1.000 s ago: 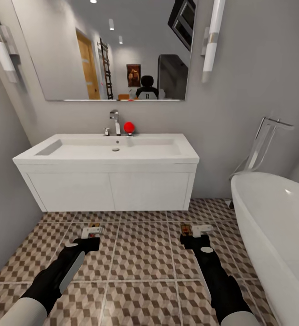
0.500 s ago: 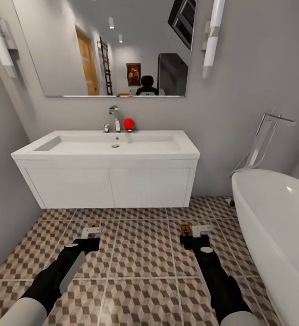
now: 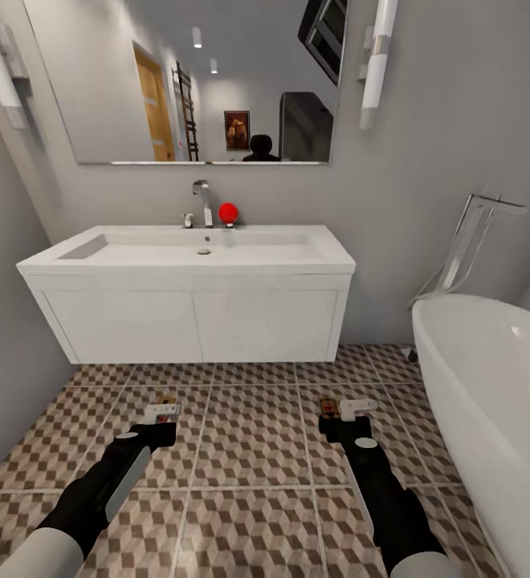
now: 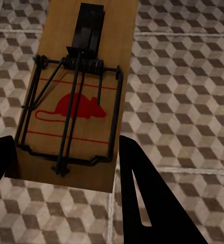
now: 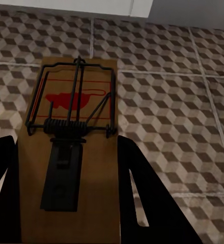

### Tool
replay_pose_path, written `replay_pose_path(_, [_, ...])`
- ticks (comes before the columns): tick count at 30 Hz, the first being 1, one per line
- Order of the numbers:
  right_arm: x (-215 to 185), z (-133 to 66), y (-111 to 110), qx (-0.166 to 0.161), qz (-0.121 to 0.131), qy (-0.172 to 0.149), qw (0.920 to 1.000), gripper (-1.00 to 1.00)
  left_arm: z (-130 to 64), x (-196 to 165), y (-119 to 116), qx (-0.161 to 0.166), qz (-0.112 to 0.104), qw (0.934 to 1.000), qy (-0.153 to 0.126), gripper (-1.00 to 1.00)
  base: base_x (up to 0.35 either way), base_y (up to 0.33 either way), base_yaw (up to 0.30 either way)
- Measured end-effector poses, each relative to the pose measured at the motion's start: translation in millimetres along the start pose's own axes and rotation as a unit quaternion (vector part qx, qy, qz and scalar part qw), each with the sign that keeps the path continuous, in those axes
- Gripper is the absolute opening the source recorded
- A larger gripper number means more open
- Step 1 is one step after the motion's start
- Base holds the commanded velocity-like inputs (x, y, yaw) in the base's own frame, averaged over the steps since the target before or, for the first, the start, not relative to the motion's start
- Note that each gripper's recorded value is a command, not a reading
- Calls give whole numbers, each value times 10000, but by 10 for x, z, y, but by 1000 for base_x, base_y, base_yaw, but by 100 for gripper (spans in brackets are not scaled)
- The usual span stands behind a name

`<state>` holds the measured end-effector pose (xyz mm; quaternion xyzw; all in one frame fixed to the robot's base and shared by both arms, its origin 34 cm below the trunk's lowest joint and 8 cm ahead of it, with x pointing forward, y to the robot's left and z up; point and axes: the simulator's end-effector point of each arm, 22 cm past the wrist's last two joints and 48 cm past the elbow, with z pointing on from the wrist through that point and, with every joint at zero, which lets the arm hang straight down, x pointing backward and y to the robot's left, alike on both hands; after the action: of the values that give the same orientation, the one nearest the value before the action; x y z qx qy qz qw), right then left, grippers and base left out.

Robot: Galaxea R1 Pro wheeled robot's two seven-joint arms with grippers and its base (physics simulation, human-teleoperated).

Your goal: Take the four mousetraps from the cabinet in the bathroom and place them on the bathroom floor. Make sure all four end up on the same floor surface, and ensure that at least two of them are either under or directly next to the same bathroom sink.

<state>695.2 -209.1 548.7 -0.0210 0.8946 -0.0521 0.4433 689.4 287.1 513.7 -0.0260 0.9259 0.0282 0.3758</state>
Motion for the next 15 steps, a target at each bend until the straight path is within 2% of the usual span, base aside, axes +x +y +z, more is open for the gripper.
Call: replay_pose_path(15, [299,139,36,0,-1,2,10000,-100,184,278,-4,-2,0,10000,2,-100,0,0,0])
